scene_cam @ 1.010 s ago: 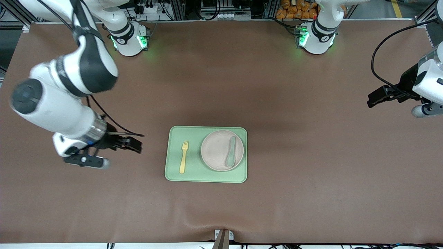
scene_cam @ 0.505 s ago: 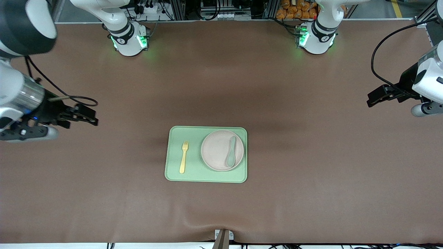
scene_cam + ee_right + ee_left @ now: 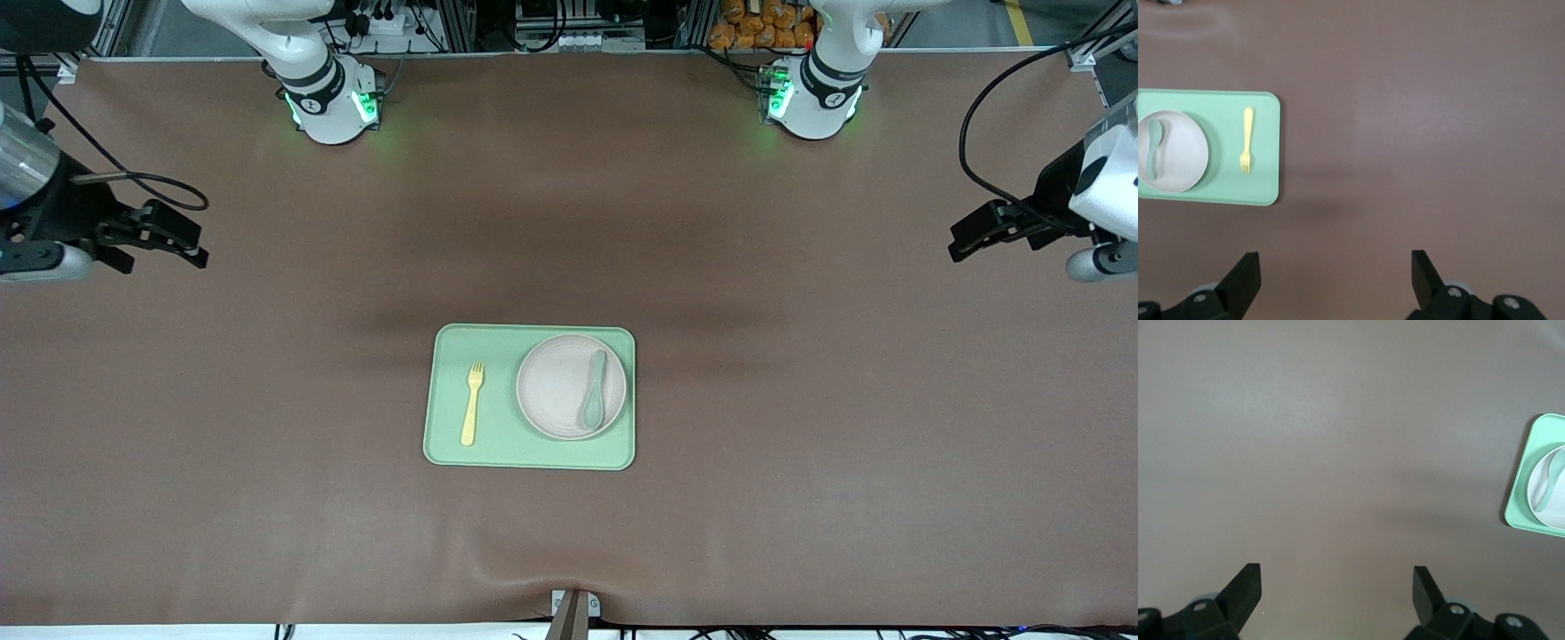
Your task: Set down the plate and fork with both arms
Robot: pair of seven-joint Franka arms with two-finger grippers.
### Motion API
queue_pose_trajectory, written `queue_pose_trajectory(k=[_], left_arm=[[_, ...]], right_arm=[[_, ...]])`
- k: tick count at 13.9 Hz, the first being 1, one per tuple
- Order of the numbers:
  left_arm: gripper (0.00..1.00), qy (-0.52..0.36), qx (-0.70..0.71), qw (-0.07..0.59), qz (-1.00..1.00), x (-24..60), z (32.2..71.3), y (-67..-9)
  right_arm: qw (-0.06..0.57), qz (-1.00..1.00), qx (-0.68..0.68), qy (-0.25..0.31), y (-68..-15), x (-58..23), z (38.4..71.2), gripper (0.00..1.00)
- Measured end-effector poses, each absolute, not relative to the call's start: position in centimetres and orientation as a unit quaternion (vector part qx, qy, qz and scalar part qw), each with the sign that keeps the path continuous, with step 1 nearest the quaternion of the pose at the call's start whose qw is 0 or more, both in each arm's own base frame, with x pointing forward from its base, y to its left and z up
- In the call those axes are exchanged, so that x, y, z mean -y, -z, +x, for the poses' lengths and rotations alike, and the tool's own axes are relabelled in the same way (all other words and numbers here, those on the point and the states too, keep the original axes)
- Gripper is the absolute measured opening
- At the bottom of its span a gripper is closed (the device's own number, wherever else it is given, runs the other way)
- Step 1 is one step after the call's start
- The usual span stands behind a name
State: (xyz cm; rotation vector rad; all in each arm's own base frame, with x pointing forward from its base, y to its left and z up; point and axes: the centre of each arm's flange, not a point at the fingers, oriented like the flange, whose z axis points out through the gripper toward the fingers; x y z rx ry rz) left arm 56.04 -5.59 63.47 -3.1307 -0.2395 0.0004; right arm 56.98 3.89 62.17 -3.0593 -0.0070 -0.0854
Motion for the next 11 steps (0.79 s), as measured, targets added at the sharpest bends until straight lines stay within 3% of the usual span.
queue_pose_trajectory(k=[5, 11], left_arm=[[1.0, 0.009, 0.054, 0.005, -0.998, 5.6, 53.4, -65.2], [1.0, 0.012, 0.031, 0.006, -0.999, 5.3, 53.0, -65.6]], right_arm=[[-0.011, -1.0, -0.002, 0.016, -63.5, -2.0, 56.7, 1.0], [-0.017, -1.0, -0.003, 0.026, -63.6, -1.9, 56.9, 1.0]])
